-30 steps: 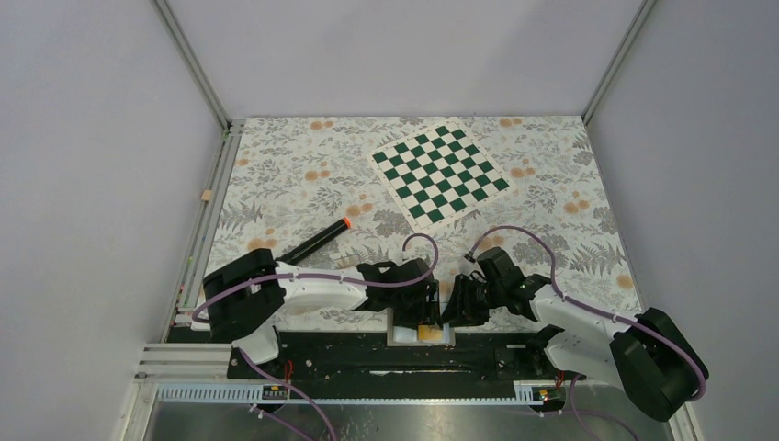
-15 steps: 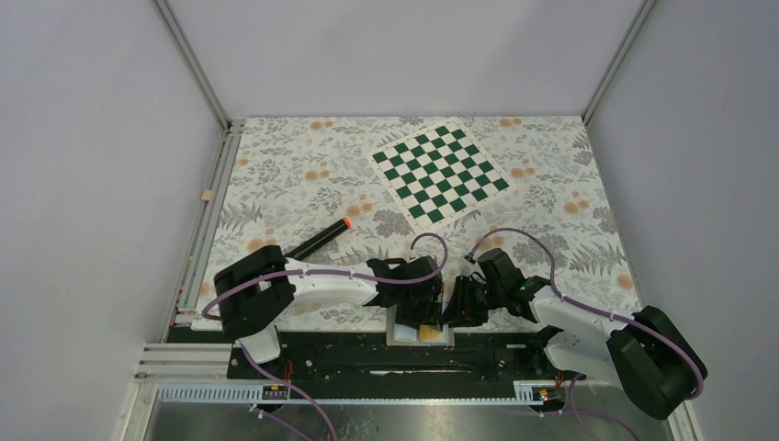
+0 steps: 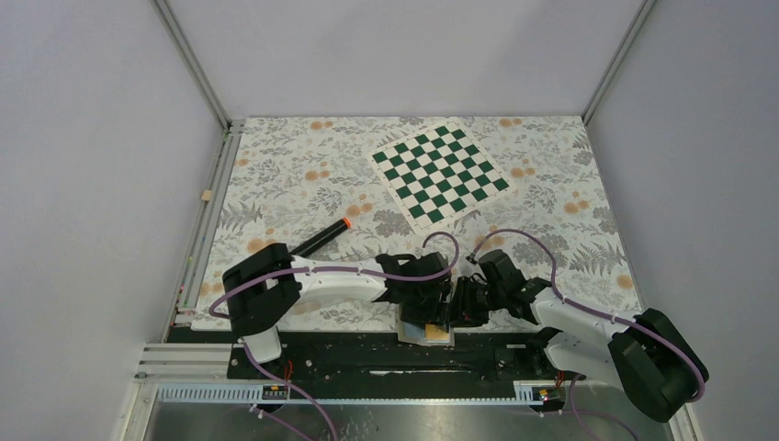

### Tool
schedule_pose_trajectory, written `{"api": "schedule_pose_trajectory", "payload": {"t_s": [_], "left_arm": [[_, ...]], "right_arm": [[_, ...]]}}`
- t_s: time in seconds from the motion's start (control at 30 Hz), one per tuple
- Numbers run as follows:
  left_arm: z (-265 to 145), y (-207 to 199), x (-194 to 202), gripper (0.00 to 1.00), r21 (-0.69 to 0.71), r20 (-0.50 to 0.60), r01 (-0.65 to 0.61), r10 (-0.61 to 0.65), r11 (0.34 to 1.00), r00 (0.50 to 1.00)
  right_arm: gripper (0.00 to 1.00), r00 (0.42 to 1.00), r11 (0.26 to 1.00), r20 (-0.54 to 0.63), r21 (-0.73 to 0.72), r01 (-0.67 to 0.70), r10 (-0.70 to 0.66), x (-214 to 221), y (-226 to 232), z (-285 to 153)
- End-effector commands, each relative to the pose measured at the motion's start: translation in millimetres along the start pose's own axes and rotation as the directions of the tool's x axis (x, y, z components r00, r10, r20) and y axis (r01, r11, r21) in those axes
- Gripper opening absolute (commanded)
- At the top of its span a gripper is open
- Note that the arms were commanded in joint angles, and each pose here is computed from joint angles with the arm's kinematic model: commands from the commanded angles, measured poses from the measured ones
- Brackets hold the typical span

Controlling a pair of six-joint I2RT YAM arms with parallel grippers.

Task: Put the credit cards into the card holder
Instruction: Insert the credit card into the card holder.

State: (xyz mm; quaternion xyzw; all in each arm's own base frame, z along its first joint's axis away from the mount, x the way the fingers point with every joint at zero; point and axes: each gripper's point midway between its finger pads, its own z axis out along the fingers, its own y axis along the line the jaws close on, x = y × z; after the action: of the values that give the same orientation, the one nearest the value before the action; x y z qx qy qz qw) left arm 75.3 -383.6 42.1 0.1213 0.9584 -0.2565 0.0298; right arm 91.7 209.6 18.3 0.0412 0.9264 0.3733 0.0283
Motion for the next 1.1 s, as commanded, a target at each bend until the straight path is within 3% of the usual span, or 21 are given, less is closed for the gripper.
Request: {"api": "schedule_pose_trajectory", "payload": {"t_s": [0.0,0.2,0.5,0.7,1.07], "left_arm": [[-20,-85,-46,0.59,0.241,0.157,-0.089,0.052,0.966,0.986],[-20,-86,-52,0.6,0.216,0.161,-0.097,0.063,0.972,0.985],[-25,-41,-45,0.73,0.139,0.151,-0.039,0.018,0.99,0.988],[-29,-16,-35,0.76,0.095,0.149,-0.022,0.008,0.995,0.989],[-74,-8,-39,0.79,0.221,0.256,0.005,-0.063,0.975,0.965]], "right_arm": [[0.36,1.0,0.997,0.013,0.079,0.011,-0.012,0,-13,-1],[0.32,0.999,0.994,0.025,0.102,0.036,-0.039,-7,-8,-7],[0.36,0.994,0.981,0.072,0.178,0.073,-0.087,-17,-11,-19],[0.37,0.993,0.978,0.053,0.185,0.098,-0.109,-19,-6,-21],[0.39,0.984,0.967,0.075,0.213,0.142,-0.162,-23,-1,-37]]}}
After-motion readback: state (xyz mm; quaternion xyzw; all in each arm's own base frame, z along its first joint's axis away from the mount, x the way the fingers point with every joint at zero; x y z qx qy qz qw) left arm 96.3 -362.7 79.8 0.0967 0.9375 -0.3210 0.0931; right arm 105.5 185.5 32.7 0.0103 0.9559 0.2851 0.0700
